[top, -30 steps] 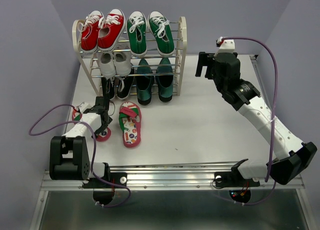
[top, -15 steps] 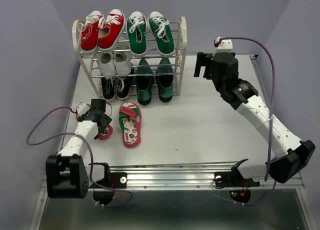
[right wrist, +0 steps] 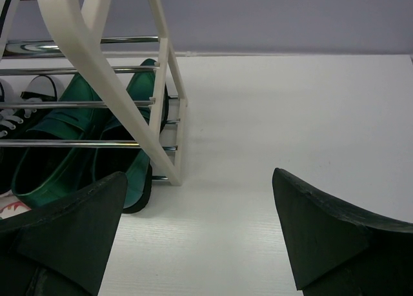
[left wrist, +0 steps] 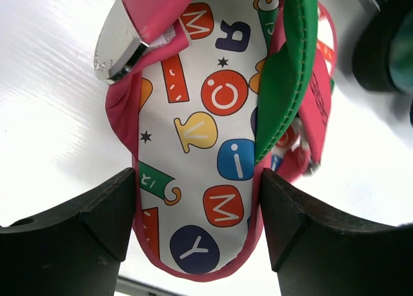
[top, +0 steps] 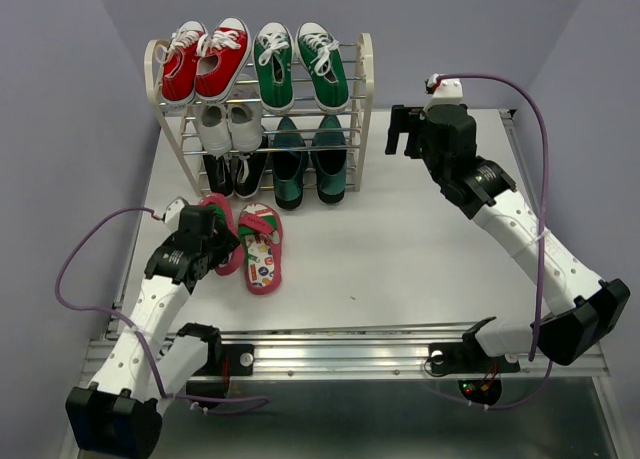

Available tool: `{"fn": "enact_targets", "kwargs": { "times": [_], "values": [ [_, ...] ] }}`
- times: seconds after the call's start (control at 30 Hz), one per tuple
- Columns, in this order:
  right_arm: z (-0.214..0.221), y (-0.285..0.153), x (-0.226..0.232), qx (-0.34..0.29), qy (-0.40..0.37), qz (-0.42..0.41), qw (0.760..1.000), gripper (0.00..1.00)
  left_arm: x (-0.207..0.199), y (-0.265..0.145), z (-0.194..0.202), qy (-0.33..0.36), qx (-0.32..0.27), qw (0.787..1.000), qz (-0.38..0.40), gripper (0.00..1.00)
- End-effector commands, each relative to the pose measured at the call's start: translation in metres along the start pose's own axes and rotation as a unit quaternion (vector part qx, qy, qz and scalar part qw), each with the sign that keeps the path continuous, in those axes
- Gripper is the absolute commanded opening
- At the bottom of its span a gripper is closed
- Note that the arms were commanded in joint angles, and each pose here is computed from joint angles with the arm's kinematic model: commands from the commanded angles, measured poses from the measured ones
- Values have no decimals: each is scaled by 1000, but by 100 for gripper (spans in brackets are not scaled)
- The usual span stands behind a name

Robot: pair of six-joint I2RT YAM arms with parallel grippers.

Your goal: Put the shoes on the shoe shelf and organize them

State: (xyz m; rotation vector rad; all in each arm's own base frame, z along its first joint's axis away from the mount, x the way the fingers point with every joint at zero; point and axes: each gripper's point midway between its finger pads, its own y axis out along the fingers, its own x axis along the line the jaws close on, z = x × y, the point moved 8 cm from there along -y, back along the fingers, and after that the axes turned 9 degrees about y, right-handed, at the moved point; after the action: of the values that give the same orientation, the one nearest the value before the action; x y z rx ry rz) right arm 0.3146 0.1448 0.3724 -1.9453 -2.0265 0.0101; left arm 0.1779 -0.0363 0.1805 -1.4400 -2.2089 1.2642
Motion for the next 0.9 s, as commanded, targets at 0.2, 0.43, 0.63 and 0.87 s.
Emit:
{"fn": "enact_targets", "kwargs": {
  "times": [0.2,0.43,0.63,0.87],
  "values": [
    [-10,5,3,-25,6,-8,1000,100,-49,-79,-2,104,5,980,167,0],
    [-8,7,3,-23,2,-8,1000,100,-59,-103,2,163,22,959,229,0],
    [-4,12,4,-20,-4,-8,1000,100,-77,-118,-3,206,-6,943,261,0],
    [0,18,4,-17,-15,1,1000,100,-117,-138,-14,234,-90,924,288,0]
  ]
}}
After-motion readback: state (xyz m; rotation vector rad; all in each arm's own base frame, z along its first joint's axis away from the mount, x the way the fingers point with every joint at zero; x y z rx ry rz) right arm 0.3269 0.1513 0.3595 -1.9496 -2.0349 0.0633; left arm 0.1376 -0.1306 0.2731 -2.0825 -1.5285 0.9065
